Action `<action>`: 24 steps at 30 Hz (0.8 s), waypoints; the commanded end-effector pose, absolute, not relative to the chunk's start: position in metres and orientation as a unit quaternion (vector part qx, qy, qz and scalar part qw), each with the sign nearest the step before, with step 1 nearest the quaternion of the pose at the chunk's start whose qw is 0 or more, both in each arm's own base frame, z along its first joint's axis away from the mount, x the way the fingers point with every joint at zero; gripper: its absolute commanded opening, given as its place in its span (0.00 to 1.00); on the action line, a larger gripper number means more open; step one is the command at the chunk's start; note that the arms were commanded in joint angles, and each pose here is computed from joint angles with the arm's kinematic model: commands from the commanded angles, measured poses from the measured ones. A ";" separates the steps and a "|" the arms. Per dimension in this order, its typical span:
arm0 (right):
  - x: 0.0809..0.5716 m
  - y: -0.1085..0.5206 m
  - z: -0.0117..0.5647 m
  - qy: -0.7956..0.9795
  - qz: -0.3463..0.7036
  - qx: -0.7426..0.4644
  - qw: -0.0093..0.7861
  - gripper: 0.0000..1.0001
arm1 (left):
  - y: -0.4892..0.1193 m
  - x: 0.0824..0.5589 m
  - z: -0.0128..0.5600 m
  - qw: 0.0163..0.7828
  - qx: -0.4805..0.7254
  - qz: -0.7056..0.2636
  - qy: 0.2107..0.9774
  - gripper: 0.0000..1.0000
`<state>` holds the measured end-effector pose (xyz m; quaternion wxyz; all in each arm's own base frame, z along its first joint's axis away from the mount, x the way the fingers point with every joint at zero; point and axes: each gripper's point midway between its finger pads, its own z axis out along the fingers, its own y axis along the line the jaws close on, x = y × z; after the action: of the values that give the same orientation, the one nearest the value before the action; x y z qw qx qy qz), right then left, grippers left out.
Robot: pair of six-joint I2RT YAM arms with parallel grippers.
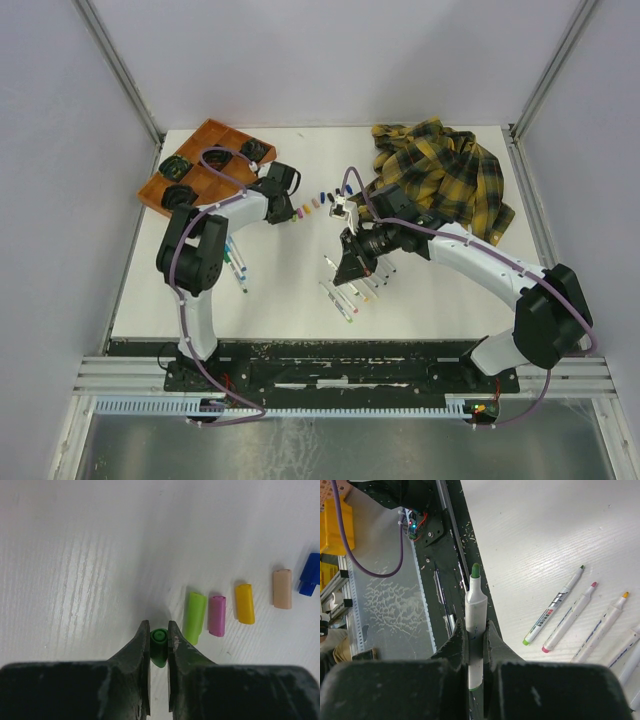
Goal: Open the pen caps
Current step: Place the pen cap at the center of the board.
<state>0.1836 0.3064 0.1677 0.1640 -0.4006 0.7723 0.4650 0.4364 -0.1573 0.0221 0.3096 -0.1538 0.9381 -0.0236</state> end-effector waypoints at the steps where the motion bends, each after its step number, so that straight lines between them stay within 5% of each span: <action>1: 0.193 0.312 0.183 0.760 0.466 -0.412 0.190 0.00 | -0.161 0.446 0.025 0.307 -0.126 -0.026 0.943 0.18; 6: 0.192 0.312 0.183 0.759 0.466 -0.412 0.190 0.00 | -0.160 0.443 0.019 0.300 -0.127 -0.021 0.945 0.27; 24: 0.189 0.314 0.178 0.760 0.472 -0.409 0.181 0.00 | -0.161 0.445 0.054 0.326 -0.128 -0.037 0.936 0.30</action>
<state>0.1828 0.3059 0.1673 0.1612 -0.3996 0.7735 0.4647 0.4380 -0.1610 0.0219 0.3019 -0.1432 0.9421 -0.0269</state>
